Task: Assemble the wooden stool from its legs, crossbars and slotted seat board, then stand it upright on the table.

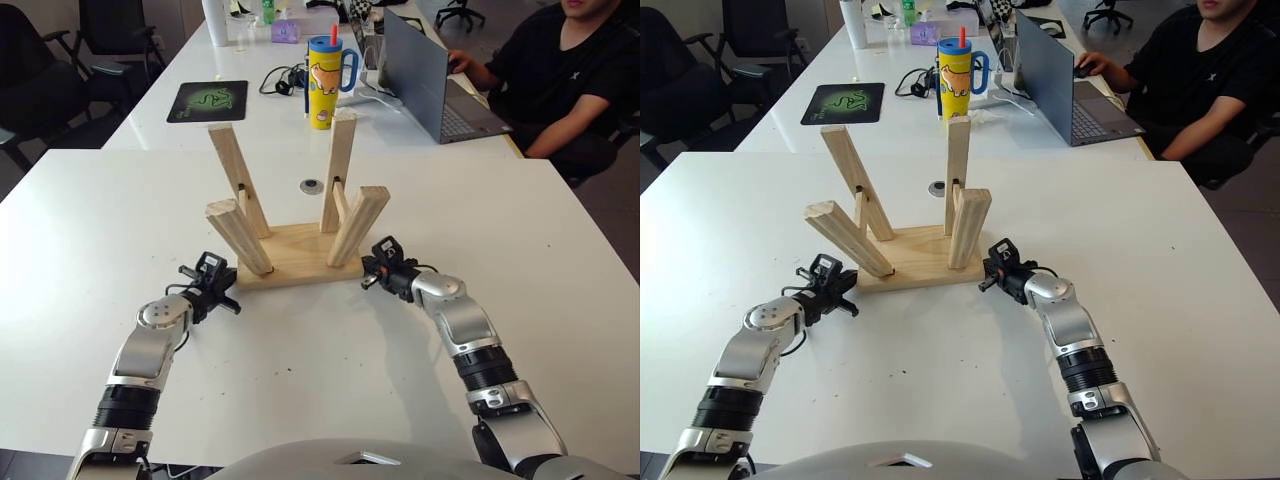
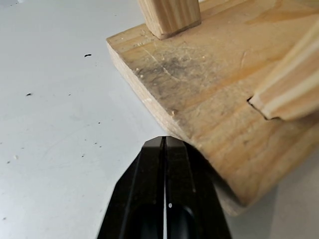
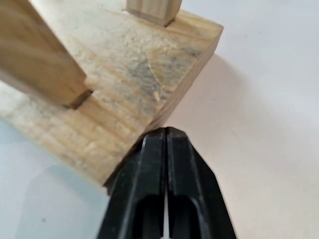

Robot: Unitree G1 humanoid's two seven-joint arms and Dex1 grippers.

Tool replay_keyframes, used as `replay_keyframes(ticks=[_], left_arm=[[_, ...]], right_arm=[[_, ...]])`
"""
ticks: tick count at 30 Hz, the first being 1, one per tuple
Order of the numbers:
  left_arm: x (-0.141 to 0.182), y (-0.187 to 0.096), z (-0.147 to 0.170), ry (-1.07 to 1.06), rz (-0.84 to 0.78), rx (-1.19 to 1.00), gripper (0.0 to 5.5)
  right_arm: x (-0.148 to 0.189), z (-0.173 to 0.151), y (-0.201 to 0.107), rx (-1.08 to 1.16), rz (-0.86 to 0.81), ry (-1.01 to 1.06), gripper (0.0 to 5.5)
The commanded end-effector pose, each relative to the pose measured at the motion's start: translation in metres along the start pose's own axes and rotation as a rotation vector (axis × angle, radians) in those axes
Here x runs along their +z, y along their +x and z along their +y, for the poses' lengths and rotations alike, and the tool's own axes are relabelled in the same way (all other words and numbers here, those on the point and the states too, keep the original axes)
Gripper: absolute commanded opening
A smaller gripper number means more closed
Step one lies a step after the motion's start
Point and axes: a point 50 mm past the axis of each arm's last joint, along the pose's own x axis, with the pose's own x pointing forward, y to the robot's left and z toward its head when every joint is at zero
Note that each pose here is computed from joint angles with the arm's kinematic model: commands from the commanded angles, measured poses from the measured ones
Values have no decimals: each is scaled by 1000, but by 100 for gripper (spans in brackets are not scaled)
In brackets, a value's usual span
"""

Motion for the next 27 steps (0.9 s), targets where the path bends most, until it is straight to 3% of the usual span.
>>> replay_keyframes(ticks=[1, 6, 11, 15, 27], left_arm=[[7, 15, -31, -8, -27, -134, 0], [5, 10, -19, -16, -22, -27, 0], [-13, 1, -17, -57, 33, 39, 0], [-30, -6, -22, -70, 91, 42, 0], [-34, -7, -28, -105, 102, 56, 0]], right_arm=[[10, 29, 5, 137, -83, 48, 3], [16, 19, -5, -5, -173, 42, 3], [-1, 10, -11, -90, -124, 31, 3], [-11, 14, -11, -94, -91, 32, 3], [-20, 12, 2, -71, -100, 58, 3]])
